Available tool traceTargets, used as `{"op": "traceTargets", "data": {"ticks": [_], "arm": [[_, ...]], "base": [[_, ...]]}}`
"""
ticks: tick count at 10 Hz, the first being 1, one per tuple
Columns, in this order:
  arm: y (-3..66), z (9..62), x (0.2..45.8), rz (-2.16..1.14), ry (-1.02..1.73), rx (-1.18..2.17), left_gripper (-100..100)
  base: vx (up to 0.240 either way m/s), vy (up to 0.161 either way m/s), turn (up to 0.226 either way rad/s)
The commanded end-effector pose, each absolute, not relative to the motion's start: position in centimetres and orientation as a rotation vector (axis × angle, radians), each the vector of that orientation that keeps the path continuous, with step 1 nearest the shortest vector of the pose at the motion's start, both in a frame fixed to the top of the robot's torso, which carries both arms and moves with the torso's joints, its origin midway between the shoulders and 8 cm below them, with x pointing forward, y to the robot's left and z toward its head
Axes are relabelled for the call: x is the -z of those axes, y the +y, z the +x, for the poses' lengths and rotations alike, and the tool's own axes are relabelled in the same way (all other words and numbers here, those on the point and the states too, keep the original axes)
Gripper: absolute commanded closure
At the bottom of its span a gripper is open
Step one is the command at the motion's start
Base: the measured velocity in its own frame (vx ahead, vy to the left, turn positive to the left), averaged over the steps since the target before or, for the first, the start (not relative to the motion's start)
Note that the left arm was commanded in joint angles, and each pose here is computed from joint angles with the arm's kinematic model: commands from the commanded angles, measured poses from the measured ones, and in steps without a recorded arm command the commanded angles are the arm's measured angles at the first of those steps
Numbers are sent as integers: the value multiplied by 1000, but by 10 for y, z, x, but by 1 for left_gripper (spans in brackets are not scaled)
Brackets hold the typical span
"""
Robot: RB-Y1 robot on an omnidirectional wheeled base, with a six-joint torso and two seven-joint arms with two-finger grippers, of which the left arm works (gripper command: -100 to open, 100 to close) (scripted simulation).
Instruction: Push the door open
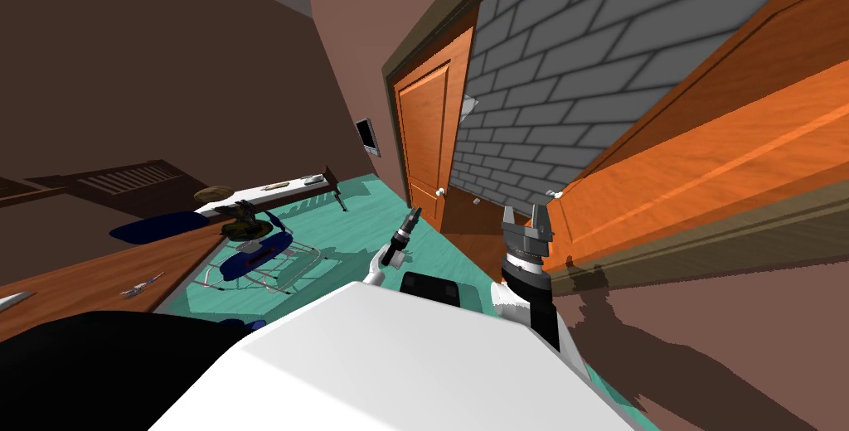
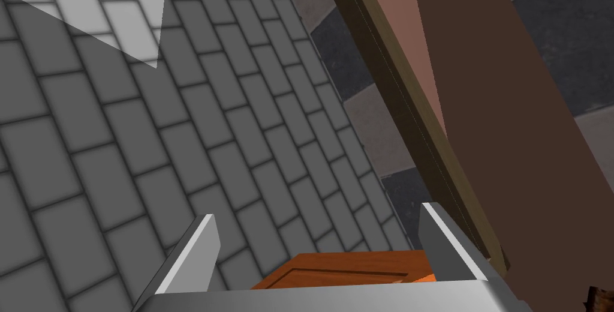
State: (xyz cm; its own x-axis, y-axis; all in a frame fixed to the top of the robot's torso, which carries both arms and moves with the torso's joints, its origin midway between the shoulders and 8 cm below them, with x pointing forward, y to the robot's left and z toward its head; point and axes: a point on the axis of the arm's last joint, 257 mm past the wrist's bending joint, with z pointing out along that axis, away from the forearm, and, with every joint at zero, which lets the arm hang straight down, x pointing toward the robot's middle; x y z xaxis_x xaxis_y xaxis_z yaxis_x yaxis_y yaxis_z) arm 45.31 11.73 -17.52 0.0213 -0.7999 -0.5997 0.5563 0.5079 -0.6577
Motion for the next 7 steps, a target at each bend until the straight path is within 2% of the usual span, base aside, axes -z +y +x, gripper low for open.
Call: {"op": "traceTargets", "data": {"ticks": [1,7], "arm": [[114,456,186,-239,1154,1046,-100],[99,461,224,-143,1233,969,-100]], "base": [[81,0,-8],[92,3,-5]]}}
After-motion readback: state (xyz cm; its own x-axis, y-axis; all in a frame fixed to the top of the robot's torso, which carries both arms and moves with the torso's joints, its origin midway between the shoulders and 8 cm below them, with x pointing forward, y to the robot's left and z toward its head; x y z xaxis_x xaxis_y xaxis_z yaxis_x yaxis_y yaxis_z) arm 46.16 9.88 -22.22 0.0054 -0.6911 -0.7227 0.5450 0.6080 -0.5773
